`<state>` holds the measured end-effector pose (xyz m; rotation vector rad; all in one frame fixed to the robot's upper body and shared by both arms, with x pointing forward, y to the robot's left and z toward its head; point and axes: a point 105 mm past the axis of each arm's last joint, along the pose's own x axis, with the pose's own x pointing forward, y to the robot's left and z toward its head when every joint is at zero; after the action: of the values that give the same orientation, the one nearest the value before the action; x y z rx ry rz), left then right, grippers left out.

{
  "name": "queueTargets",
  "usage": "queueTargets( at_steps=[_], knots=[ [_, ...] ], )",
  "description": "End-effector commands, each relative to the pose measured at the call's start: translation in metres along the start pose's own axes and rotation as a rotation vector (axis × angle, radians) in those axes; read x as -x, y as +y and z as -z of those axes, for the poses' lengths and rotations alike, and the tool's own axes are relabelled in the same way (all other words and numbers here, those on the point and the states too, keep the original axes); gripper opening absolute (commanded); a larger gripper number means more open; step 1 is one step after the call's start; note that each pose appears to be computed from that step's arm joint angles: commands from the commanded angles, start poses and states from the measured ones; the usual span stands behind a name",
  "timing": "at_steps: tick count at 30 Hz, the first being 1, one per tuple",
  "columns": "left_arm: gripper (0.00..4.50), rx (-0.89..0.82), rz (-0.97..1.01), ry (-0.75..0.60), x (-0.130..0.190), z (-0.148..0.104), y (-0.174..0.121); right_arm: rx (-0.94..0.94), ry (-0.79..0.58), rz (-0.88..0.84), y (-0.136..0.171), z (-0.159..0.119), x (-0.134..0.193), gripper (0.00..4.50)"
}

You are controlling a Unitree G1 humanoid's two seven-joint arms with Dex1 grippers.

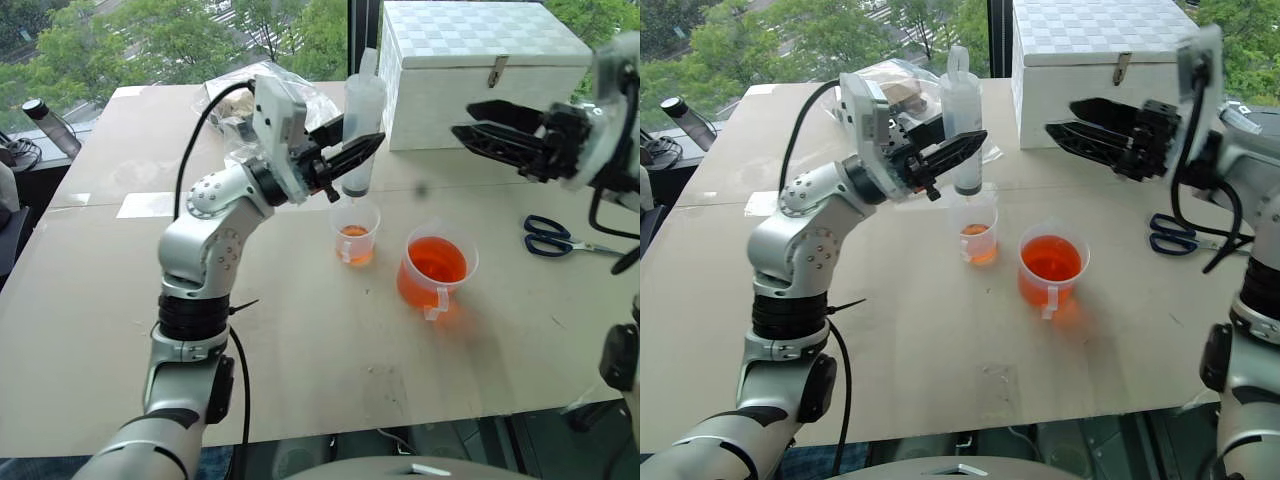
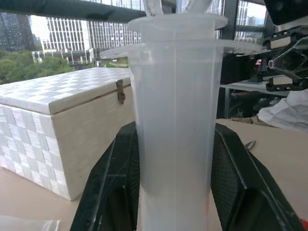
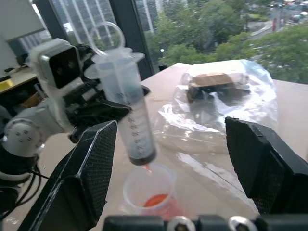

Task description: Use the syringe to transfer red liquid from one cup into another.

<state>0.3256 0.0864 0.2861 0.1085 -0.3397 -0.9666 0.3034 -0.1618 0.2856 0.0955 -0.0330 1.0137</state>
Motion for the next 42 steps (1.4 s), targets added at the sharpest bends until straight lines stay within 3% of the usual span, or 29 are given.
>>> queueTargets(
  at_steps=[1, 8, 12, 16, 17, 24, 28, 32, 34, 38, 42],
  knots=[
    [1.35, -0.086, -0.128, 0.137, 0.027, -0.005, 0.016, 0.007, 0.049, 0.104, -0.006, 0.021, 0.024, 3.81],
    [1.35, 0.040, -0.334, 0.409, 0.096, 0.019, 0.030, -0.058, 0.163, 0.208, -0.003, 0.071, 0.066, 3.81],
    [1.35, 0.115, -0.408, 0.648, 0.141, 0.065, 0.017, -0.023, 0.219, 0.173, 0.020, 0.103, 0.086, 3.81],
    [1.35, 0.138, -0.489, 0.755, 0.162, 0.110, 0.009, 0.011, 0.326, 0.212, 0.027, 0.133, 0.105, 3.81],
    [1.35, 0.132, -0.488, 0.759, 0.164, 0.116, 0.006, 0.034, 0.340, 0.207, 0.028, 0.138, 0.107, 3.81],
    [4.49, 0.127, -0.489, 0.694, 0.164, 0.130, 0.011, 0.107, 0.329, 0.279, 0.019, 0.155, 0.112, 3.87],
    [4.49, 0.026, -0.540, 0.651, 0.163, 0.121, 0.024, 0.136, 0.336, 0.264, 0.022, 0.158, 0.112, 3.87],
    [4.49, 0.070, -0.479, 0.387, 0.153, 0.077, 0.014, 0.113, 0.310, 0.284, 0.022, 0.161, 0.117, 3.87],
    [4.49, 0.112, -0.406, 0.336, 0.153, 0.068, -0.005, 0.110, 0.304, 0.276, 0.024, 0.162, 0.119, 3.87],
    [4.49, 0.170, -0.223, 0.439, 0.164, 0.082, -0.059, 0.109, 0.268, 0.287, 0.023, 0.166, 0.120, 3.87],
    [4.49, 0.184, -0.160, 0.568, 0.180, 0.110, -0.092, 0.104, 0.279, 0.266, 0.028, 0.180, 0.125, 3.87]
  ],
)
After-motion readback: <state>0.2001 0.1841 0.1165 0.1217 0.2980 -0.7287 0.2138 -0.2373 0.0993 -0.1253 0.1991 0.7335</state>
